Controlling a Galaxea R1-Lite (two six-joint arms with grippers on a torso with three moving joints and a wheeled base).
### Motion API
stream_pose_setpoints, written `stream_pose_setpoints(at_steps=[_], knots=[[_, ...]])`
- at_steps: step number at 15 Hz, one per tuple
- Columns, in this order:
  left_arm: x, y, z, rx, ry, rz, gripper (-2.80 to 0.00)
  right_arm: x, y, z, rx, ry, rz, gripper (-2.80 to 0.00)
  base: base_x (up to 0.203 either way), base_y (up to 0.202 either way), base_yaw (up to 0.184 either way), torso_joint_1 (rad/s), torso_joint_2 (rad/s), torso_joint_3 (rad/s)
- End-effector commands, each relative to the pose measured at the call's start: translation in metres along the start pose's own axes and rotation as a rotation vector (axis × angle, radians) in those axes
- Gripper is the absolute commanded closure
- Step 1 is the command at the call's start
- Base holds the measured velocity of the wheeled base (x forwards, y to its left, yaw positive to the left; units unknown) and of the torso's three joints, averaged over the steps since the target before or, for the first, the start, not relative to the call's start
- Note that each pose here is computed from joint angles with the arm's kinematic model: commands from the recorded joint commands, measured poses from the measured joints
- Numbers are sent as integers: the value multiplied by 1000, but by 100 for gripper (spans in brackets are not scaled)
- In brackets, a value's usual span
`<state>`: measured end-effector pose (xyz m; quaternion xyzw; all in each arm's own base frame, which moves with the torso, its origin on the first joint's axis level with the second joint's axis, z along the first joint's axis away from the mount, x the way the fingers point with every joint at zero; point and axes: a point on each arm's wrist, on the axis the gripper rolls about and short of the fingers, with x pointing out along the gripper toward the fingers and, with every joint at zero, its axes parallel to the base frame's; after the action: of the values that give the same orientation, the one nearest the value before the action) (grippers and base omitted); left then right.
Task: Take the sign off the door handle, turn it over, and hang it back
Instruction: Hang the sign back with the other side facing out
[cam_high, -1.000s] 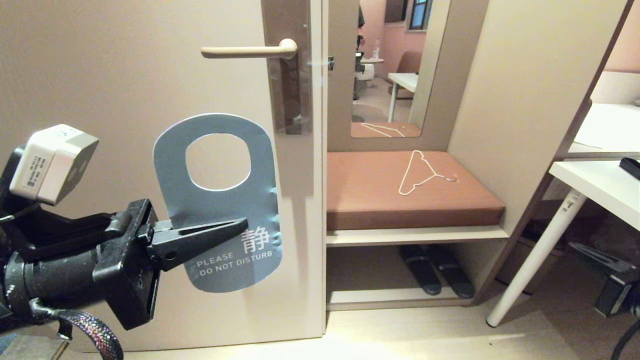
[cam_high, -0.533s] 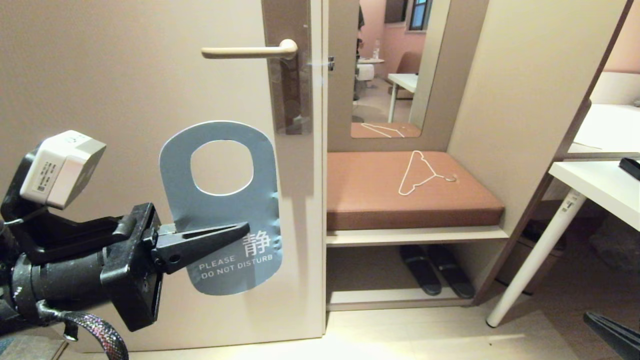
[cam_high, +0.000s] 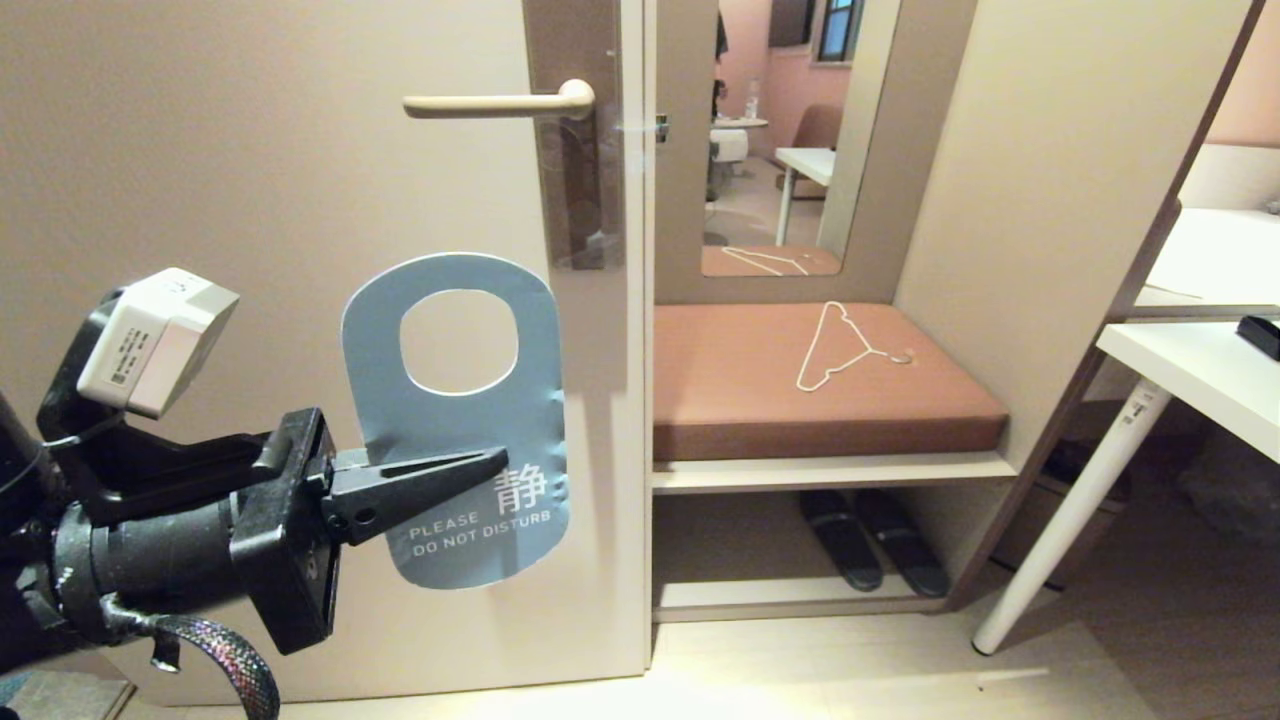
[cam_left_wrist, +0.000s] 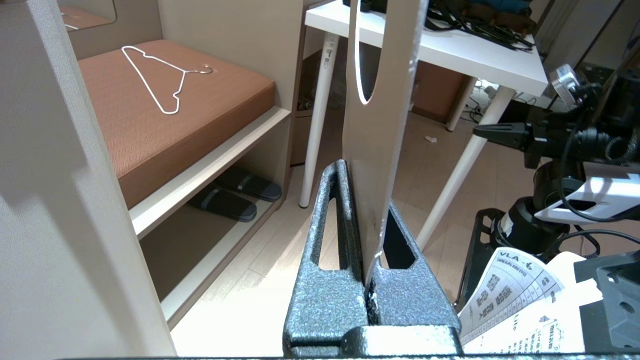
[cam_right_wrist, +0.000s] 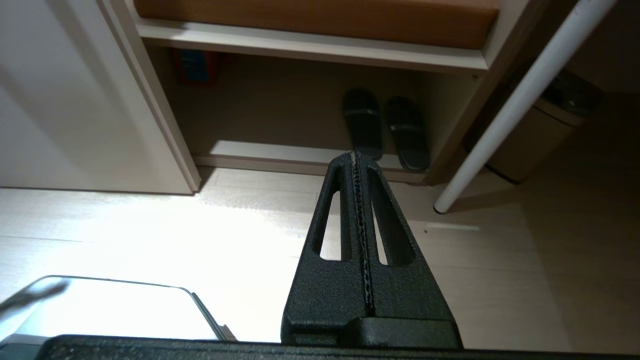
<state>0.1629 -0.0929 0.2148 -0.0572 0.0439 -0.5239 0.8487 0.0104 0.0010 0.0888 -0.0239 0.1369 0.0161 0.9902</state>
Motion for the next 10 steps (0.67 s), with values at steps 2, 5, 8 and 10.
stream_pose_setpoints(at_steps=[2,5,8,10], knots=[[0,1,0,1,-3,2,0,-14,1,-11,-13,-87,5,0,0,0,0,0,0,0],[1,2,2,4,-7,3,0,-22,1,-18,-11,-147,1,0,0,0,0,0,0,0],[1,4,10,21,-31,16,0,-29,1,-22,-11,-245,-7,0,0,0,0,0,0,0],[2,9,12,26,-35,33,0,-29,1,-23,-8,-252,-8,0,0,0,0,0,0,0]])
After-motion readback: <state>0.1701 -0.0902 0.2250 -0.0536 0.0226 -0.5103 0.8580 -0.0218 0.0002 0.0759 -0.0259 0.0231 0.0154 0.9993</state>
